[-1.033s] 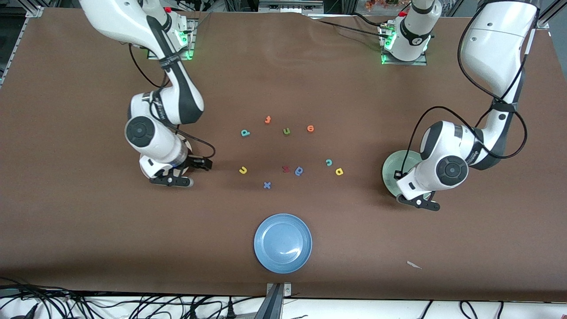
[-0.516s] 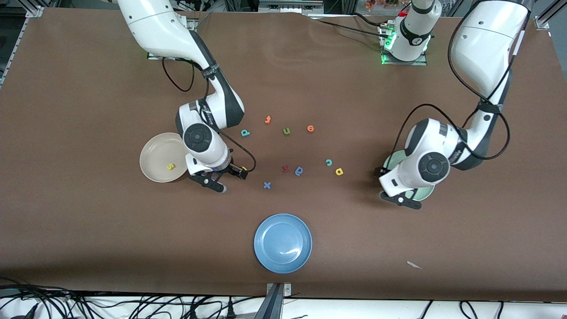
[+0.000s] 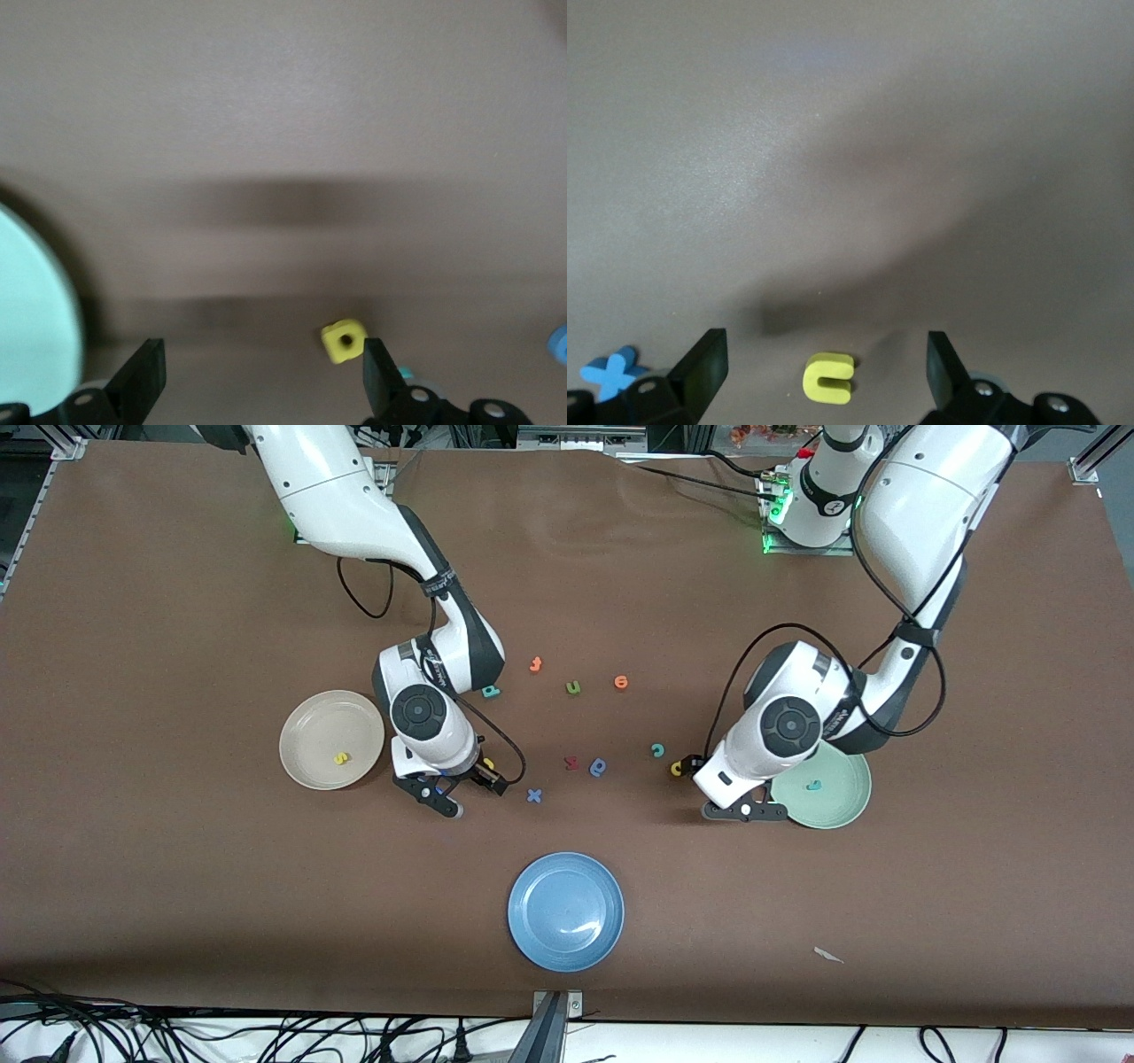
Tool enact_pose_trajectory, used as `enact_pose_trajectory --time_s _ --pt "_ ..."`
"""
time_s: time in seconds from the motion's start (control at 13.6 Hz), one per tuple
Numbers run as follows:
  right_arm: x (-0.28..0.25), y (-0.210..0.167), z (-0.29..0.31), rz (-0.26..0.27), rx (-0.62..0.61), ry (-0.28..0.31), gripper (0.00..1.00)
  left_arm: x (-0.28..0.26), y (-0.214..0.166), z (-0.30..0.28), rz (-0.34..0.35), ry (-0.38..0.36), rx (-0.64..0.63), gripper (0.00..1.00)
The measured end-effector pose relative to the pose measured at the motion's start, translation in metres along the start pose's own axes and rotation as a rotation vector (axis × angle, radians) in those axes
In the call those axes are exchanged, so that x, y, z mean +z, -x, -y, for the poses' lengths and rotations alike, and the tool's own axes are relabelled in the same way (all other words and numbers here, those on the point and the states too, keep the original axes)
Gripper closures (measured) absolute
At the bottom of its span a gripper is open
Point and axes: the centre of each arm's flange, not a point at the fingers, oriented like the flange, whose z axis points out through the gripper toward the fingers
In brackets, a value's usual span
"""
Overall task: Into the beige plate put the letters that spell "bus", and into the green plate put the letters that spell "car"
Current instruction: 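Grasp the yellow u with the right gripper while the left gripper grasps yellow o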
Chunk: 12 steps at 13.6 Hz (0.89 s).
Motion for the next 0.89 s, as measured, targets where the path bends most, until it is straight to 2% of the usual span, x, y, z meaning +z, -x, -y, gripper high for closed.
enact_pose_trajectory --time_s 0.07,0.15,0.22,0.3,0.37,0.81,0.89 --pt "0.002 0.002 0.001 0.001 0.017 0.002 0.01 0.007 0.002 -0.009 -0.011 0.014 -0.036 0.09" --pt "0.003 0.003 0.002 -0.001 0.036 -0.003 0.01 0.015 0.004 -0.017 -0.018 0.026 -0.071 0.09" --pt "0.004 0.005 0.005 -0.004 0.054 -0.021 0.02 0.022 0.006 -0.024 -0.021 0.036 -0.098 0.15" --pt "0.005 0.009 0.008 -0.001 0.066 -0.037 0.02 0.028 0.008 -0.027 -0.018 0.039 -0.116 0.28" --pt "0.005 0.014 0.011 0.004 0.070 -0.046 0.02 0.033 0.008 -0.028 -0.013 0.039 -0.129 0.32" --pt "0.009 0.019 0.012 0.007 0.061 -0.048 0.06 0.058 0.015 -0.032 0.018 0.034 -0.158 0.32" --pt "0.011 0.019 0.010 0.009 0.058 -0.043 0.07 0.061 0.016 -0.034 0.021 0.033 -0.157 0.37"
